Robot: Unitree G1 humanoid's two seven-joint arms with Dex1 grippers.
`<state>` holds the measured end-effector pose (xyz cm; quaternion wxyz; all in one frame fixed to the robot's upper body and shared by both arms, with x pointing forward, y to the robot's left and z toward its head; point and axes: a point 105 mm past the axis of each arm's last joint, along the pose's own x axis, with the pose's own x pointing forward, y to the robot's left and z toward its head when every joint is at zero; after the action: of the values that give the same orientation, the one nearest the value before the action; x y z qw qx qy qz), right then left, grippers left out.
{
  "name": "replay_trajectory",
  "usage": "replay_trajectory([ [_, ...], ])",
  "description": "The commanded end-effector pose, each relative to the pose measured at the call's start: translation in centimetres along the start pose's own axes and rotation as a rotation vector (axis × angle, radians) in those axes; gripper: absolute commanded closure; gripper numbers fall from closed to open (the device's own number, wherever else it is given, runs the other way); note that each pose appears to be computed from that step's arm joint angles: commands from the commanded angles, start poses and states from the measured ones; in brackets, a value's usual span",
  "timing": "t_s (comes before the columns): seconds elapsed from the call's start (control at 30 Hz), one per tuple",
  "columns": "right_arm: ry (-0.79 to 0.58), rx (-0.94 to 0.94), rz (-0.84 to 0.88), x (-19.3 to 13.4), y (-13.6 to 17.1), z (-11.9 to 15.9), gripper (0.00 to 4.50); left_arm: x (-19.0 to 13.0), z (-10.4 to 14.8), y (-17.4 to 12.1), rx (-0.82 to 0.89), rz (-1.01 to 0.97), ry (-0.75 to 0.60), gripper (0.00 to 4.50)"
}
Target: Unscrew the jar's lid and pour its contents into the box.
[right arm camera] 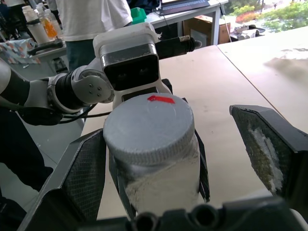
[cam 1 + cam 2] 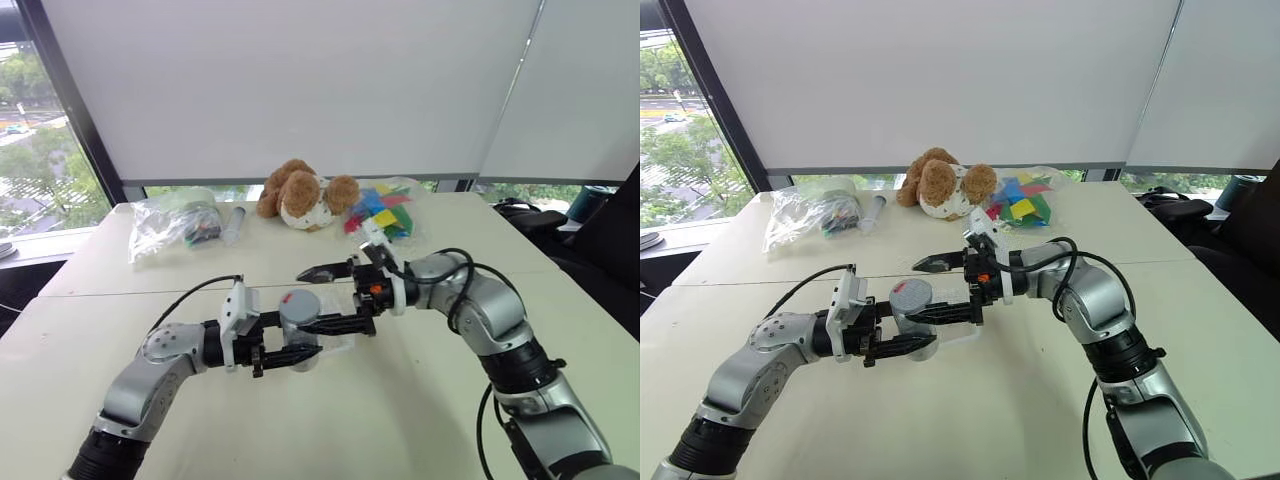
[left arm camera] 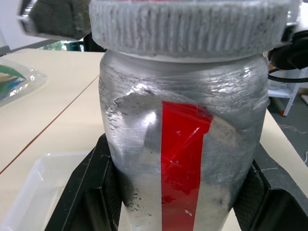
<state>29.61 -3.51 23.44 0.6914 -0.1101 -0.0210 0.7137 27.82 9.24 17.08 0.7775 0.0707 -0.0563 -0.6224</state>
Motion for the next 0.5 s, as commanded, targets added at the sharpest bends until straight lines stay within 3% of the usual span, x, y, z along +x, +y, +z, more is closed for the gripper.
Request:
replay_trajectory([
  [0.03,-0.038,-0.031,-0.005,-0.9,0.0,1.0,0.06,-0.1,1.1,-0.2,0.051,-0.011,-0.018,2.27],
  [0.27,-0.072,0.008,0.073,-1.4,1.5,1.8,0.06,-0.2,1.1,-0.3,0.05,-0.009,-0.017,2.27],
  [0.5,-0.07,-0.039,0.028,1.9,0.9,2.8,0.06,-0.1,1.0,-0.4,0.044,-0.015,-0.02,2.27],
])
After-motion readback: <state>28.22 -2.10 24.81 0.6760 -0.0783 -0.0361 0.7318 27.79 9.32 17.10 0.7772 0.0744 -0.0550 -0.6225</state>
